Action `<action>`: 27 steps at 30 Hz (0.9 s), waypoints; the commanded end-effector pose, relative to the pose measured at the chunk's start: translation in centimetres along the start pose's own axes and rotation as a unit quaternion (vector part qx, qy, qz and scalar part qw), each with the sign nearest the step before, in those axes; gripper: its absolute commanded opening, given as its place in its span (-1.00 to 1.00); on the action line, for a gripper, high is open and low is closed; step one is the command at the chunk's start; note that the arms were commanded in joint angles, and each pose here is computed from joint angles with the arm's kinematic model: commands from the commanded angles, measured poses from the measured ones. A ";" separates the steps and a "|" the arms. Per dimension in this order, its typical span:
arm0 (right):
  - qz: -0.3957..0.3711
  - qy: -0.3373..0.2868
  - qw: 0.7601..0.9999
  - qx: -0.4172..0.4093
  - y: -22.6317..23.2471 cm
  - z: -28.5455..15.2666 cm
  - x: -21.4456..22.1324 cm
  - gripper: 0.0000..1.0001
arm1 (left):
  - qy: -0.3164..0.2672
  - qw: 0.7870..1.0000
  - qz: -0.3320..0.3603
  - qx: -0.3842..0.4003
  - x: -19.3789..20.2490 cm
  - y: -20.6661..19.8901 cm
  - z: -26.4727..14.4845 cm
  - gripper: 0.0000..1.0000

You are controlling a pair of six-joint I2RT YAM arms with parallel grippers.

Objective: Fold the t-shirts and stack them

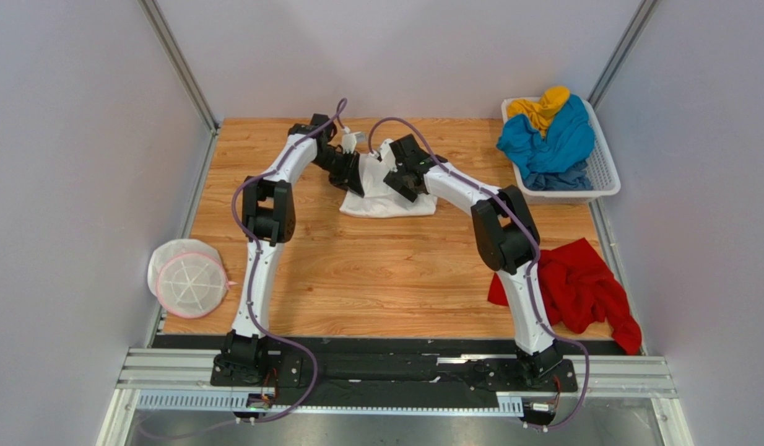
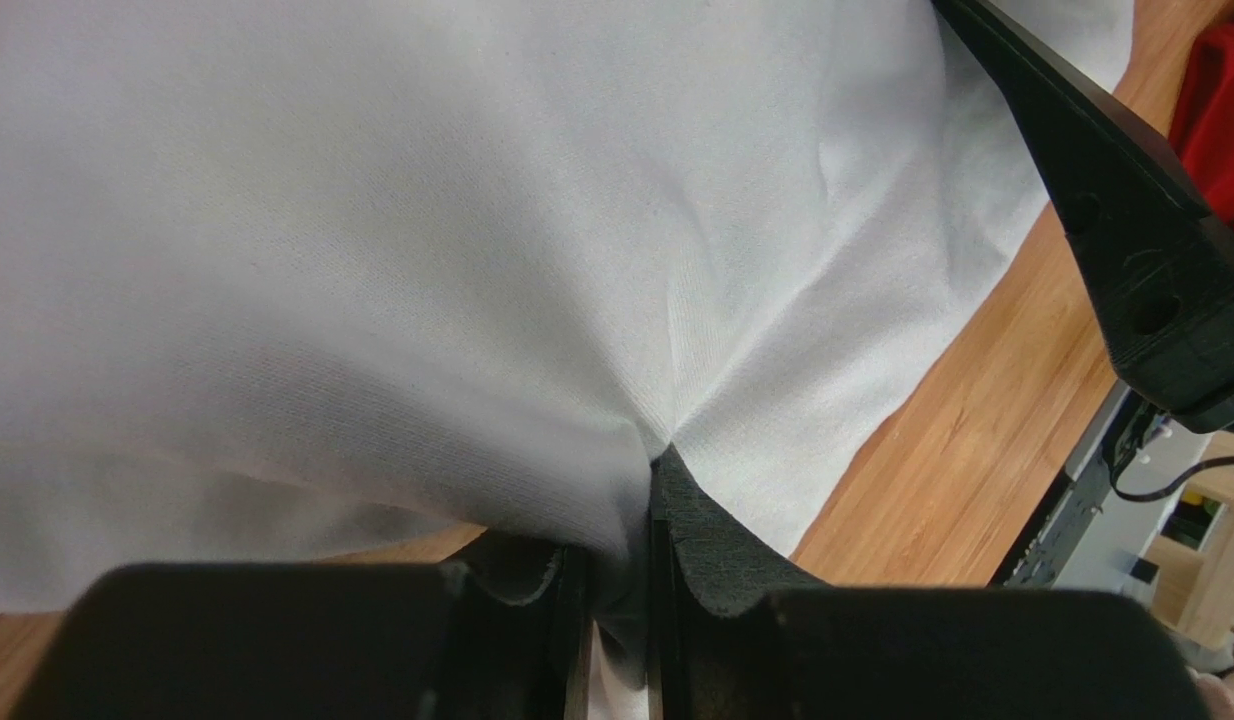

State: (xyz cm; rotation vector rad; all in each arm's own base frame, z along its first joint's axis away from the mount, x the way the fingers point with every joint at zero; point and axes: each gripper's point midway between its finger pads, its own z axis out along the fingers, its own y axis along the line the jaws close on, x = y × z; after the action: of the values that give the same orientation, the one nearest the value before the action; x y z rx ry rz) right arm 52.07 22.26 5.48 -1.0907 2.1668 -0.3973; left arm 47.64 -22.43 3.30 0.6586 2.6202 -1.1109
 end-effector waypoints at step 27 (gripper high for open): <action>0.002 -0.005 0.999 0.046 -3.8 -9.8 2.5 0.64 | 0.020 0.974 0.026 -0.224 2.9 9.0 -14.0 -1.00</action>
State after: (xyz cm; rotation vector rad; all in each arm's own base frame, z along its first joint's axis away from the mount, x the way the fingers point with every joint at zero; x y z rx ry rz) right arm 47.26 18.00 11.48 -1.0600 2.1434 -0.4870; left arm 47.93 -11.16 3.23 0.6324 2.7669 -0.6895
